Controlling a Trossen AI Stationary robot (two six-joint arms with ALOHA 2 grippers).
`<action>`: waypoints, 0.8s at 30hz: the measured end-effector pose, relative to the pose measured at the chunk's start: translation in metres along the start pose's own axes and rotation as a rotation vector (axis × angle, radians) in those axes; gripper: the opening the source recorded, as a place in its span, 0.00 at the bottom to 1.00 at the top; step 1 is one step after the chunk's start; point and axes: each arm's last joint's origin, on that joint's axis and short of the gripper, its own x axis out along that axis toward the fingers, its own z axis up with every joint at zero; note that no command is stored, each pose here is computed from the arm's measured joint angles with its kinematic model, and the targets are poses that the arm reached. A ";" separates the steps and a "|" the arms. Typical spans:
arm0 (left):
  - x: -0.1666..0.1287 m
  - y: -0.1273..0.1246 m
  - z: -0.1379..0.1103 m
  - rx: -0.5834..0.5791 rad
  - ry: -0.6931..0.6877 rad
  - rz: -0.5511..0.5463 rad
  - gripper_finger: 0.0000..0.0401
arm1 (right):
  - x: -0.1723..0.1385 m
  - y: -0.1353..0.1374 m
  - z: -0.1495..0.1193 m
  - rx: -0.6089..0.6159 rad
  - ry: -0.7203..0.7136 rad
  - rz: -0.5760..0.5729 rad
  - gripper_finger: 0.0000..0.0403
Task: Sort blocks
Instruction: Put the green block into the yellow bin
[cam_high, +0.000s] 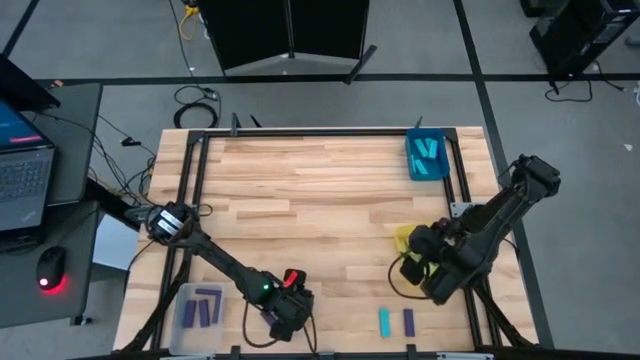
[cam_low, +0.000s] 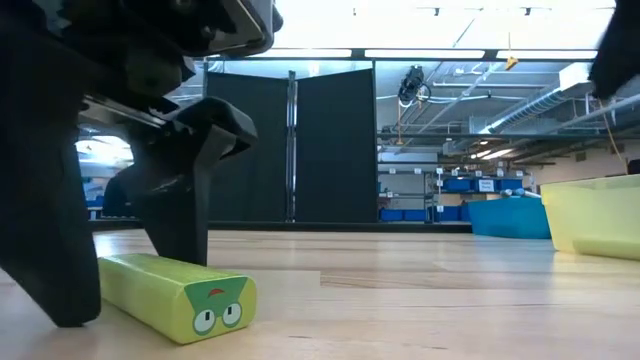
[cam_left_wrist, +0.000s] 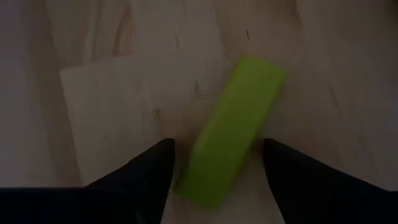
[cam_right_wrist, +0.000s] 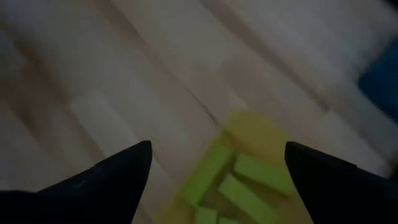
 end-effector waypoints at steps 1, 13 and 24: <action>0.001 0.002 0.000 -0.003 0.003 0.003 0.61 | -0.004 0.001 0.002 -0.004 -0.027 0.015 0.92; 0.007 0.029 0.016 0.050 -0.092 0.111 0.26 | -0.069 0.013 0.032 -0.103 -0.296 0.196 0.82; -0.026 0.127 0.112 -0.094 -0.680 0.318 0.26 | -0.136 0.012 0.052 -0.182 -0.700 0.288 0.76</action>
